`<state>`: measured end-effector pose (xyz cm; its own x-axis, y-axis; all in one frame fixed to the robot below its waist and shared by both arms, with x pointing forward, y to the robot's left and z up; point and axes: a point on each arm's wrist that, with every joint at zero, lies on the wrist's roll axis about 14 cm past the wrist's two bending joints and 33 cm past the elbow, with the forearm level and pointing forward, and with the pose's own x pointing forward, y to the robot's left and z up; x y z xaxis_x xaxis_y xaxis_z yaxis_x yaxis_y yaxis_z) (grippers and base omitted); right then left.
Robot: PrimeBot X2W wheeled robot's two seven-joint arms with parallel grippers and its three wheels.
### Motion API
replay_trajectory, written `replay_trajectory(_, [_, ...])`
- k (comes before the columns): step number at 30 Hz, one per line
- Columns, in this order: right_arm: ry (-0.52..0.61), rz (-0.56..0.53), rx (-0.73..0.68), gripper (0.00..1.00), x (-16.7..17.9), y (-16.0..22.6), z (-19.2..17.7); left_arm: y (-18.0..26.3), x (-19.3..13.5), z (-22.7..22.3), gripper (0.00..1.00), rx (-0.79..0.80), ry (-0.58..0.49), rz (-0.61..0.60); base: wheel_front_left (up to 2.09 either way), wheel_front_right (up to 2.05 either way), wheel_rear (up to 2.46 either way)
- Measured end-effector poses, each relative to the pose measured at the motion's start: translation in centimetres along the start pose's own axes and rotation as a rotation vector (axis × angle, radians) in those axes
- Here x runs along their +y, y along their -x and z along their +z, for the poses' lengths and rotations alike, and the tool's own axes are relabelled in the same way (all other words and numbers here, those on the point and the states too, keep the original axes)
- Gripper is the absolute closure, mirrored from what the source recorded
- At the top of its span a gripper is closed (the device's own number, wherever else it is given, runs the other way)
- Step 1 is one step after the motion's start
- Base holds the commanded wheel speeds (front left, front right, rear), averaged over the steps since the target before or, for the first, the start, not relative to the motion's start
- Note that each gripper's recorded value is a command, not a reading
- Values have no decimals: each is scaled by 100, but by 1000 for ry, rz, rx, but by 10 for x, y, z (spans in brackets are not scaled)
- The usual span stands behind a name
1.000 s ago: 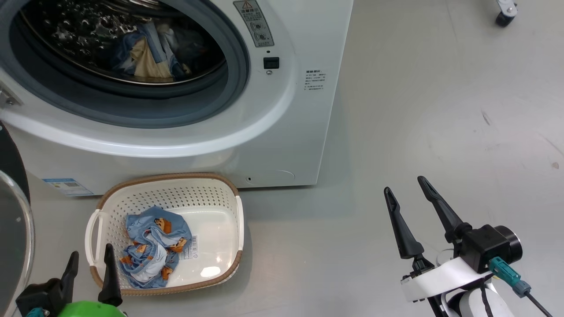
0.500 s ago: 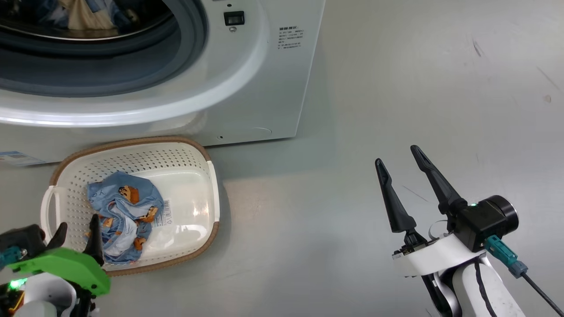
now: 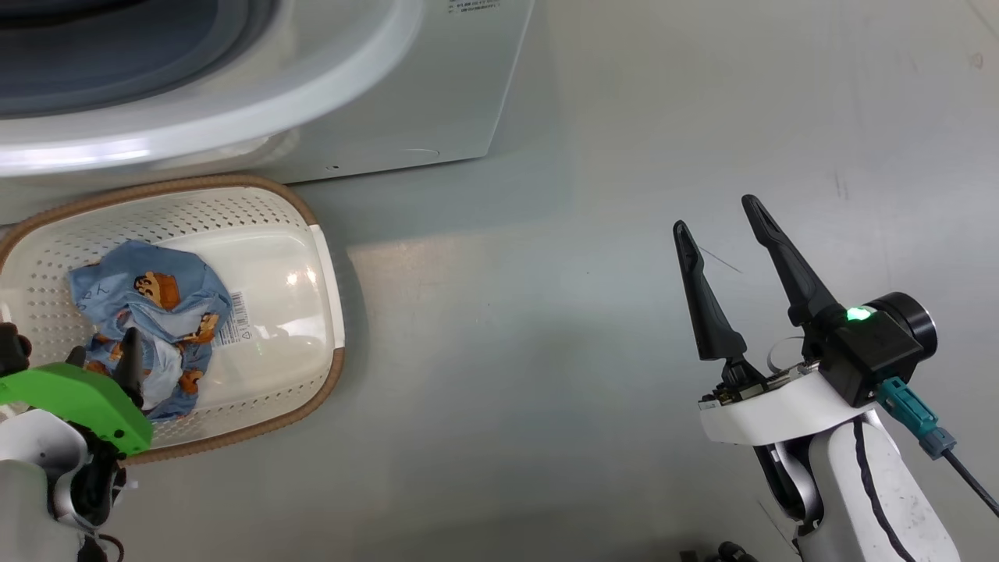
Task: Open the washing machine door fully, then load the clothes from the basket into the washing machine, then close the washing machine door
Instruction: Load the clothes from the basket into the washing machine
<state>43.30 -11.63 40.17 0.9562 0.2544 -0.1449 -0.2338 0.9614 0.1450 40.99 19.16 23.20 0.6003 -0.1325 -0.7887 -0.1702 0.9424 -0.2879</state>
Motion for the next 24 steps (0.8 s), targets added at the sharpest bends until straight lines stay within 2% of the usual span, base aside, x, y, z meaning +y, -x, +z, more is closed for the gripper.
replay_trajectory(7, [7, -12, 39, 0, -9, -10, -19, -29, 12, -9, 0, 58, 65, 37, 0, 0, 0])
replay_trajectory(13, [11, -24, 69, 0, -15, -13, -32, -40, 32, -44, 0, 196, 83, 104, 0, 0, 0])
replay_trajectory(24, [13, -67, 136, 0, -31, -12, -60, -79, 31, -56, 0, 250, 101, 109, 0, 0, 0])
